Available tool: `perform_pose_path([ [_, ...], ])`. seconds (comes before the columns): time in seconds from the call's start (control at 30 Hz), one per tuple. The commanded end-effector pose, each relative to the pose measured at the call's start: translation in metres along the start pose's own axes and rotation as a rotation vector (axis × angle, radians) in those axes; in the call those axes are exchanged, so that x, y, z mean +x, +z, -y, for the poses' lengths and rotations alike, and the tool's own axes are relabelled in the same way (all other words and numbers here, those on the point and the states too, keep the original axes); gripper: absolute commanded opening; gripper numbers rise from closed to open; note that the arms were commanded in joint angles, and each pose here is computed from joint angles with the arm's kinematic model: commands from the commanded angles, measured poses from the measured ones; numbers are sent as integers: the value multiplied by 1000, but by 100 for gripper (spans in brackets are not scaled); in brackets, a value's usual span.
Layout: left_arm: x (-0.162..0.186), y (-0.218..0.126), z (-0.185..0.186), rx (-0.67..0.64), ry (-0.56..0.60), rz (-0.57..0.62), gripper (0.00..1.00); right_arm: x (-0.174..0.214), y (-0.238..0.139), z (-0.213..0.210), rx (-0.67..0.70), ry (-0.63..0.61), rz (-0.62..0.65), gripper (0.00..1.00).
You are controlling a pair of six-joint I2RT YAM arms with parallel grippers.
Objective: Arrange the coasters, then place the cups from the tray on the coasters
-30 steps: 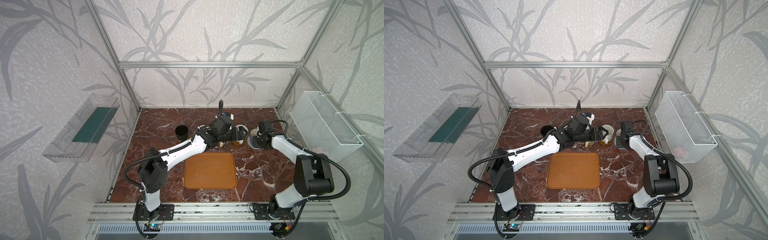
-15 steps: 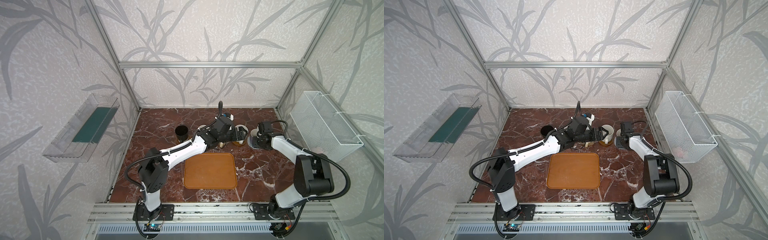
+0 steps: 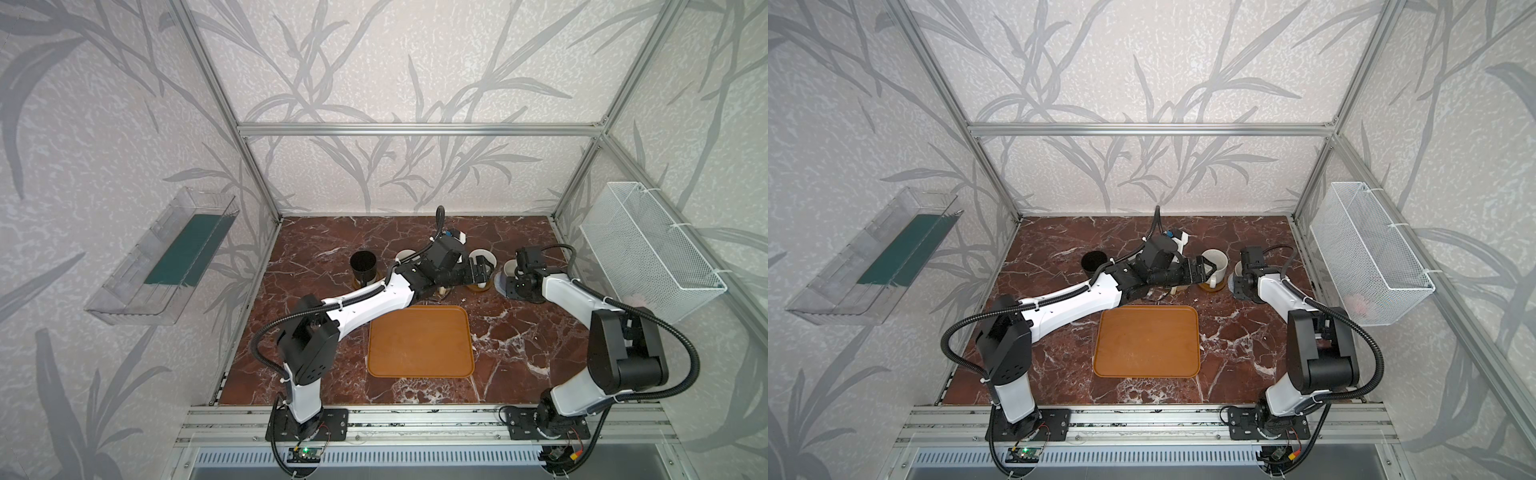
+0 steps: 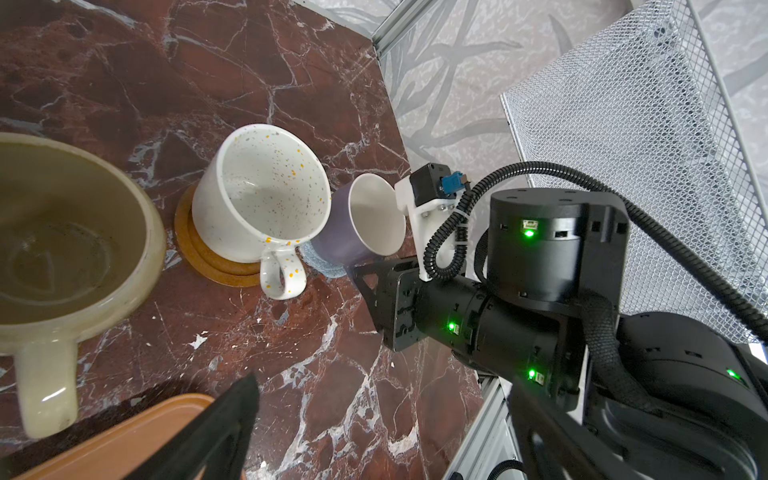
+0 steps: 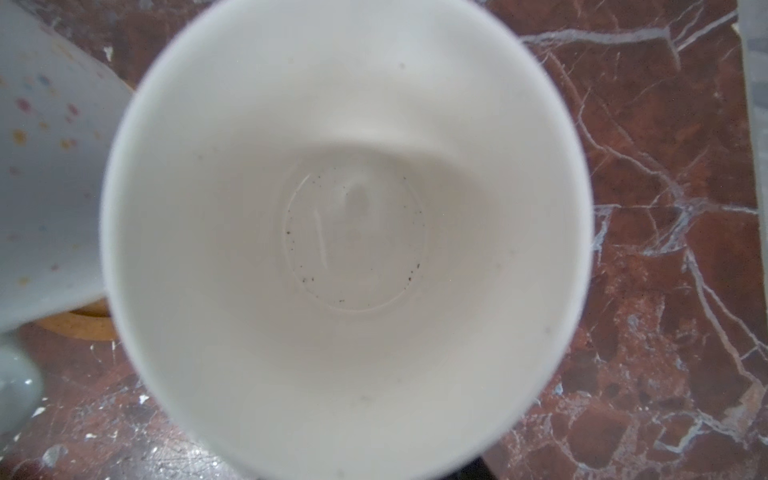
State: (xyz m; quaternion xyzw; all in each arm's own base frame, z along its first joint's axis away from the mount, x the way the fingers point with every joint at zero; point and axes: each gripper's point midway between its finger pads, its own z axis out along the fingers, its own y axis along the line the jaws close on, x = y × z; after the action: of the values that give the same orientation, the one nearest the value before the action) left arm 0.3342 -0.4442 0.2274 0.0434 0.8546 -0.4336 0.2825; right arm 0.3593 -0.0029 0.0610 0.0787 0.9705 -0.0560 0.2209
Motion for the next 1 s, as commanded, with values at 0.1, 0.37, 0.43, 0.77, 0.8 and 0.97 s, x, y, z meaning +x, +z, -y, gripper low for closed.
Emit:
perform_pose_path([
  [0.1,-11,-16,-13,-66,19,86,99,-10,-35,4,-16,70,100,99],
  [0.37,-22,-53,-18,-100,91,146,99,-14,-108,9,-78,42,289,99],
  [0.43,-23,-70,-32,-135,103,165,99,-6,-118,3,-136,39,320,100],
  [0.77,-22,-179,-151,-494,215,359,99,20,-108,6,-182,116,446,100],
  [0.8,-19,-190,-163,-533,235,363,99,22,-106,7,-180,116,460,100],
  [0.97,-21,-254,-212,-759,312,466,99,30,-92,12,-147,57,553,99],
])
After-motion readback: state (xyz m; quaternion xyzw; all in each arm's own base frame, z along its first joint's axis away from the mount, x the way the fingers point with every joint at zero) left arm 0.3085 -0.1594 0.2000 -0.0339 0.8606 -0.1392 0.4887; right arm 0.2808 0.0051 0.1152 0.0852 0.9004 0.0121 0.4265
